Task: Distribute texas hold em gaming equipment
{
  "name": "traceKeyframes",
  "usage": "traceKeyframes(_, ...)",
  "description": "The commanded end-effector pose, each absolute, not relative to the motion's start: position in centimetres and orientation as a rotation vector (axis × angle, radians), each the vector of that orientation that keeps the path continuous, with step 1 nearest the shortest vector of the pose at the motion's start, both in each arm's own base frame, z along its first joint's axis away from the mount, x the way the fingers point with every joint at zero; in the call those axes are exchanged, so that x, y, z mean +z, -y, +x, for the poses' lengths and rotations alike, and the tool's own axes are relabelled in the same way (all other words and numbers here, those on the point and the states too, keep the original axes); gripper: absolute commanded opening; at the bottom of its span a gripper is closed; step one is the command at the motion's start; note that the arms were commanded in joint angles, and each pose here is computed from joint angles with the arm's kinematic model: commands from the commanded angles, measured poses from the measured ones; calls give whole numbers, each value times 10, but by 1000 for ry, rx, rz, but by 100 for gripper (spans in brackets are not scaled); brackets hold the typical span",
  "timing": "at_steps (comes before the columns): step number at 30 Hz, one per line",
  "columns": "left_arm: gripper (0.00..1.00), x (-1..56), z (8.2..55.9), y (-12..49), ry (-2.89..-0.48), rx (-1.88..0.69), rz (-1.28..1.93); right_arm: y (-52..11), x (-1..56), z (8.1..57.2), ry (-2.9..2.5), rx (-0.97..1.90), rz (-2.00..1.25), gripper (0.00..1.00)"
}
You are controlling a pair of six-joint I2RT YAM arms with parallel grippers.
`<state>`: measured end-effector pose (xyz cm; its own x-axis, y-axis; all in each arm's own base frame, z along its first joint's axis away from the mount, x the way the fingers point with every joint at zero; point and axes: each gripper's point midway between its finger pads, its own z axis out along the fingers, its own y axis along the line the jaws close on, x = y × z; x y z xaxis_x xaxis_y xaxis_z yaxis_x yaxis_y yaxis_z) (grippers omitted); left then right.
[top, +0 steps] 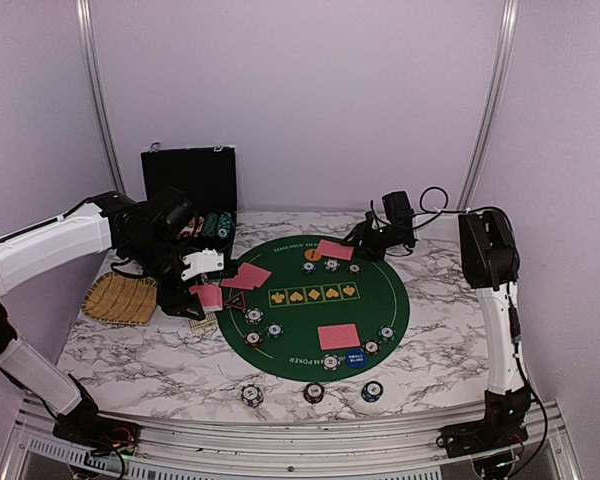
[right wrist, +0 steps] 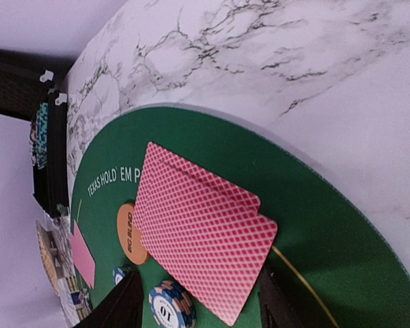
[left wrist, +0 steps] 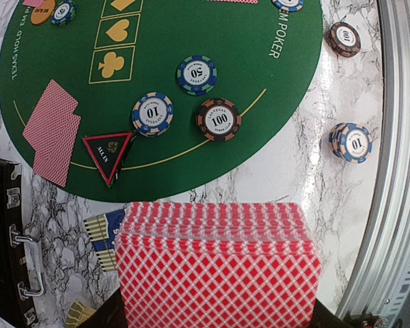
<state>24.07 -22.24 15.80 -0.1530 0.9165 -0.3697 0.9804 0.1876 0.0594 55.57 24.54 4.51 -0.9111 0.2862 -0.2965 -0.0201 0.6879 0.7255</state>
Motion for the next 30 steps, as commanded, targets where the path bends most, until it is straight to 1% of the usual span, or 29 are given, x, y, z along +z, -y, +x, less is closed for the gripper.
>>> traceKeyframes(1, 15, 172, 237, 223, -2120, -303, 1785, -231, 82, 557, -2499, 927, 154, 61)
traceKeyframes(3, 15, 172, 237, 223, -2117, -304, 1785, -226, 88, 555, -2503, 872, 144, 67)
traceKeyframes(6, 15, 172, 237, 223, -2119, -302, 1785, -223, 102, 550, -2491, 791, 114, 73)
traceKeyframes(10, 15, 173, 238, 224, -2117, -303, 1783, -236, 131, 531, -2446, 804, 58, 80)
traceKeyframes(14, 15, 172, 239, 225, -2121, -306, 1781, -274, 166, 491, -2367, 992, -26, 84)
traceKeyframes(20, 15, 174, 241, 228, -2124, -318, 1769, -348, 207, 405, -2243, 1375, -167, 88)
traceKeyframes(24, 15, 175, 242, 231, -2121, -334, 1767, -388, 214, 353, -2221, 1554, -249, 90)
traceKeyframes(30, 15, 177, 242, 233, -2122, -349, 1762, -442, 207, 294, -2232, 1732, -386, 91)
